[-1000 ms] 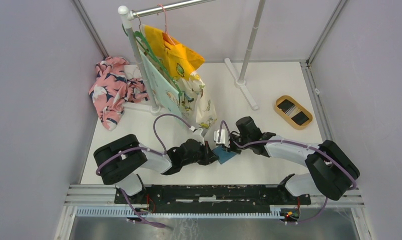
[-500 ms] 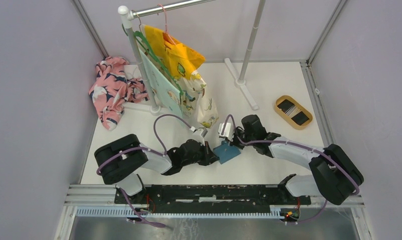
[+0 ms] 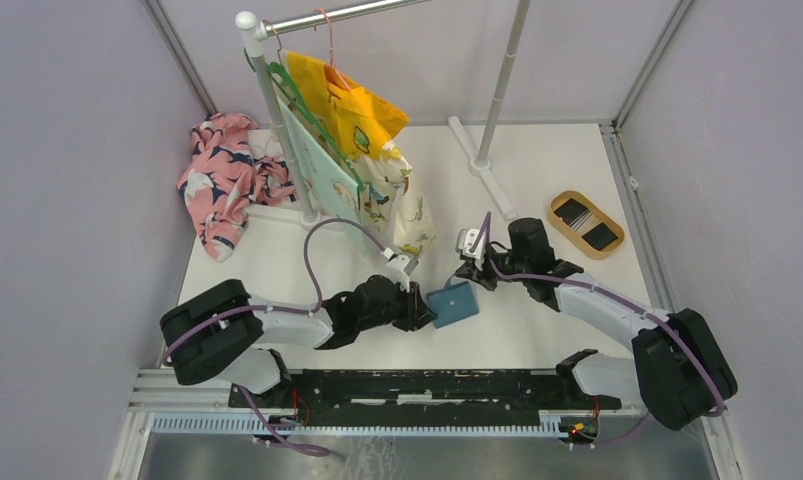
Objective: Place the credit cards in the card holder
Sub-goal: Open the card holder at the center of the board.
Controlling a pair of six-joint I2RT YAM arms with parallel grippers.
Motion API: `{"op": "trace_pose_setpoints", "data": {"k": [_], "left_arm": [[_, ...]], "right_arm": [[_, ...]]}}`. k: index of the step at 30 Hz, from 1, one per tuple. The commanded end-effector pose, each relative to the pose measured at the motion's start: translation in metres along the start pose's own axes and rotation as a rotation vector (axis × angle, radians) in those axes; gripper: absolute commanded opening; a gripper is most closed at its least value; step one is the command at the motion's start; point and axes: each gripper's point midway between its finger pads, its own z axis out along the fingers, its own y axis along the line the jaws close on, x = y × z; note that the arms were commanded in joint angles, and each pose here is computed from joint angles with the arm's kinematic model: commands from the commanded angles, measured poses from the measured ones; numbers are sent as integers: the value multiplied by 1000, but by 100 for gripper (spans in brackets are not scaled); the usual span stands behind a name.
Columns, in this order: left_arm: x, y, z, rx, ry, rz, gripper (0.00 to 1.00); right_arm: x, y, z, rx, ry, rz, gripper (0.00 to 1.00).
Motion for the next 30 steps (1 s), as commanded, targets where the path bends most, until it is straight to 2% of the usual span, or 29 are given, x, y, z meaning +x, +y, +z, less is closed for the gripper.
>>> {"op": "trace_pose_setpoints", "data": {"k": [1,4,7,11,16,26,30], "left_arm": [[-35,-15,-8,9,-75,206,36],[-37,-18,-11,19,-67,258,46],[-33,-20,-14,41,-51,277,52],[-42,-20,-29,39,-108,258,64],[-55,-20,-49,24,-184,255,78],[-52,-20,-38,55,-171,388,80],[-52,-20,-29,57,-165,406,84]], "right_arm": [[-34,-7,-16,-17,-149,11,0],[-43,-8,-26,-16,-197,-1,0],[-53,-5,-34,-47,-242,-19,0],[-64,7,-43,-131,-278,-75,0],[-50,15,-44,-165,-220,-139,0],[-43,18,-44,-192,-192,-151,0],[-42,19,-43,-194,-190,-148,0]]}}
